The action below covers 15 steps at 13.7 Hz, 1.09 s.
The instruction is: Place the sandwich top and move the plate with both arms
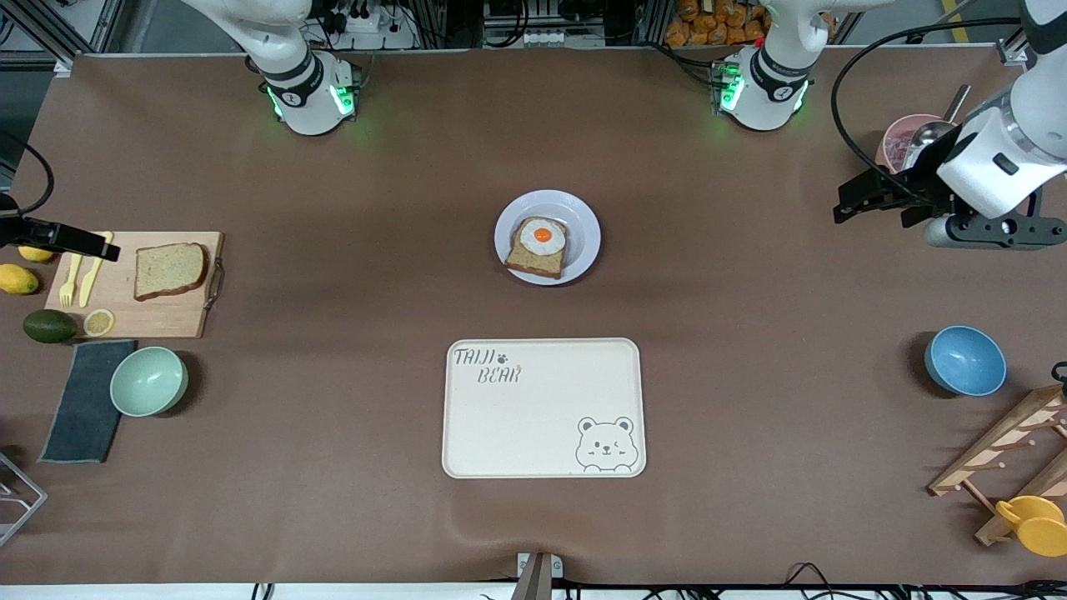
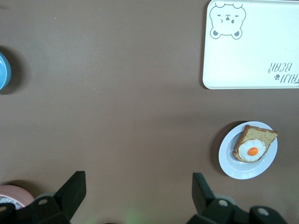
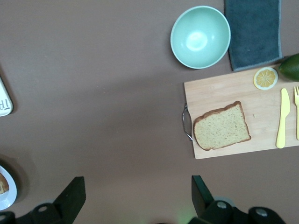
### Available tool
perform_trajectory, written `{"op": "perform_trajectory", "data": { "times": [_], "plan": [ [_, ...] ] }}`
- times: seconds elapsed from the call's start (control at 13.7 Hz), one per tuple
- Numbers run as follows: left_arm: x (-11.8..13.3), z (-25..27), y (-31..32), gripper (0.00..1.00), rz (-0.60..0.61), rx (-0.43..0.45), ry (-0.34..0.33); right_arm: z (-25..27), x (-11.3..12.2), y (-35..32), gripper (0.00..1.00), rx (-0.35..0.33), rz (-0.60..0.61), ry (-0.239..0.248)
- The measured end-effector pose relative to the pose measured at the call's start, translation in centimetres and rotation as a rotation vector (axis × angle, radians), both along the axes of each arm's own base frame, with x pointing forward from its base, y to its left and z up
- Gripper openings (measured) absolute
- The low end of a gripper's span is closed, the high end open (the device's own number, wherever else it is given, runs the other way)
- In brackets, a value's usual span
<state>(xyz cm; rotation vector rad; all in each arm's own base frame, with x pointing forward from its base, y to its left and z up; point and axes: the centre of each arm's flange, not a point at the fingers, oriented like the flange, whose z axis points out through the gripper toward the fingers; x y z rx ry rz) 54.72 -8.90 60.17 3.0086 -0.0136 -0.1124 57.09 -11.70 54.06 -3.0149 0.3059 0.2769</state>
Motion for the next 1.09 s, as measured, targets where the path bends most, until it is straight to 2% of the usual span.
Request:
{"op": "perform_trajectory", "data": {
  "times": [0.15, 0.36, 0.8, 1.09],
  "plan": [
    [-0.3, 0.3, 0.0, 1.0, 0.0, 0.0, -0.01, -1.5, -0.1, -1.2, 1.0, 0.009, 0.009, 0.006],
    [-0.4, 0.2, -0.1, 1.0, 0.001, 0.0, -0.021, -4.7, -0.7, -5.1, 1.0, 0.03, 0.086, -0.026],
    [1.1, -5.8, -3.7, 1.0, -0.003, -0.013, -0.052, -11.5, -1.8, -12.6, 1.0, 0.102, 0.188, -0.015],
    [1.0, -6.5, -6.2, 1.0, 0.008, -0.016, -0.049, -15.1, -2.5, -15.8, 0.95, 0.145, 0.244, -0.011]
  ]
}}
